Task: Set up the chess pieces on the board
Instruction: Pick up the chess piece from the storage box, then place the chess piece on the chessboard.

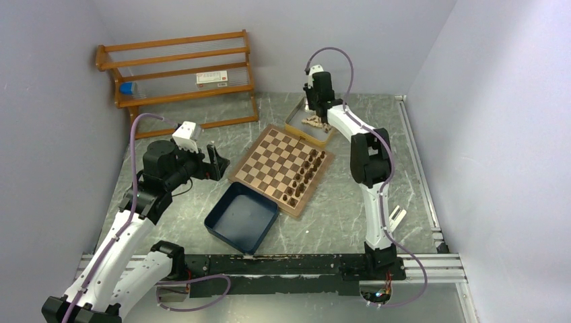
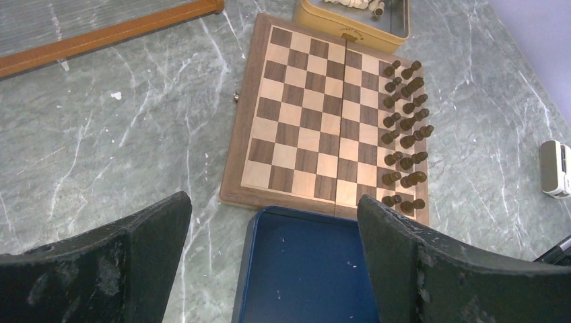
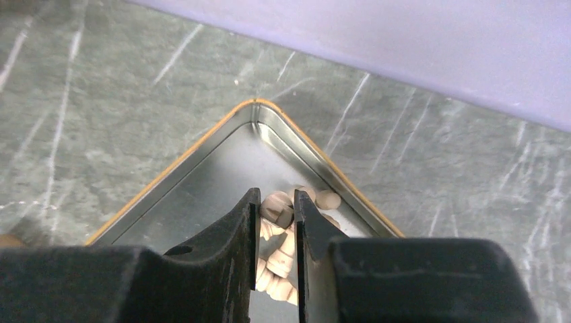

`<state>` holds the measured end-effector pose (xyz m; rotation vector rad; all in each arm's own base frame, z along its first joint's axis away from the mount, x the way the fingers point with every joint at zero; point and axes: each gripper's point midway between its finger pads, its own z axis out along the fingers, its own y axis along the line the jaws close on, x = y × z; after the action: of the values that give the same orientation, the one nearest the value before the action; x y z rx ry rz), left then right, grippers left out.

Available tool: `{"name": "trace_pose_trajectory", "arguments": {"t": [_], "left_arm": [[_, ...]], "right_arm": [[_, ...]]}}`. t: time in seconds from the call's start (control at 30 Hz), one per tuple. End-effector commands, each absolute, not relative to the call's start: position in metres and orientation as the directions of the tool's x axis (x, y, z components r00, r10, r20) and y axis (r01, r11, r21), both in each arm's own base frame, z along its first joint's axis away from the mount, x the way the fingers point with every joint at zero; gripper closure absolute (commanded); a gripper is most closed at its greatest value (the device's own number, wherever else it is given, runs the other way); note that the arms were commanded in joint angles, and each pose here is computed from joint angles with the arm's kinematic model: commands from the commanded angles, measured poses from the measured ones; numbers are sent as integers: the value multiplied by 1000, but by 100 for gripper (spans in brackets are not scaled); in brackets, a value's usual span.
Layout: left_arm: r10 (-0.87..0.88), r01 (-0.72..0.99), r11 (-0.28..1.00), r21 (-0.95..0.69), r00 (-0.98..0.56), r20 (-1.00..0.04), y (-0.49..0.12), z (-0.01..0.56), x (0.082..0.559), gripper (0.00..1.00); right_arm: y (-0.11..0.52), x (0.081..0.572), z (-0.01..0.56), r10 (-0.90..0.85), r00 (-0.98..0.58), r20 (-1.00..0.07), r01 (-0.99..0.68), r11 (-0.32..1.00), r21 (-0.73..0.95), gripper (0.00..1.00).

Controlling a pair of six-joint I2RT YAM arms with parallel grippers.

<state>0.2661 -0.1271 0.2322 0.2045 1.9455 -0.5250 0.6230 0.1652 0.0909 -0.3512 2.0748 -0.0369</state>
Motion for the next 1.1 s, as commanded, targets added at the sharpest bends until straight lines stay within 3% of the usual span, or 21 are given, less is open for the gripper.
{"name": "trace_pose_trajectory", "arguments": {"t": [0.0,0.47,0.8,1.07], "left_arm": [[-91,359,898,-256,-417,-904,-123,233,268,2],[-90,316,918,-238,-419,-904,-115,230,272,2],[-88,223,955,-196,-416,-905,-97,227,277,3],[-98,141,975,-173,-425,-900,-83,222,280,3]], "right_arm": [[168,620,147,-203,-387,-899,-217,968,-125,93],[238,529,194,-80,-327,-942,-384,922,55,93],[333,425,169,-163,-336,-928,-607,790,80,93],[381,363,147,-225,-247,-942,-732,681,29,93]]}}
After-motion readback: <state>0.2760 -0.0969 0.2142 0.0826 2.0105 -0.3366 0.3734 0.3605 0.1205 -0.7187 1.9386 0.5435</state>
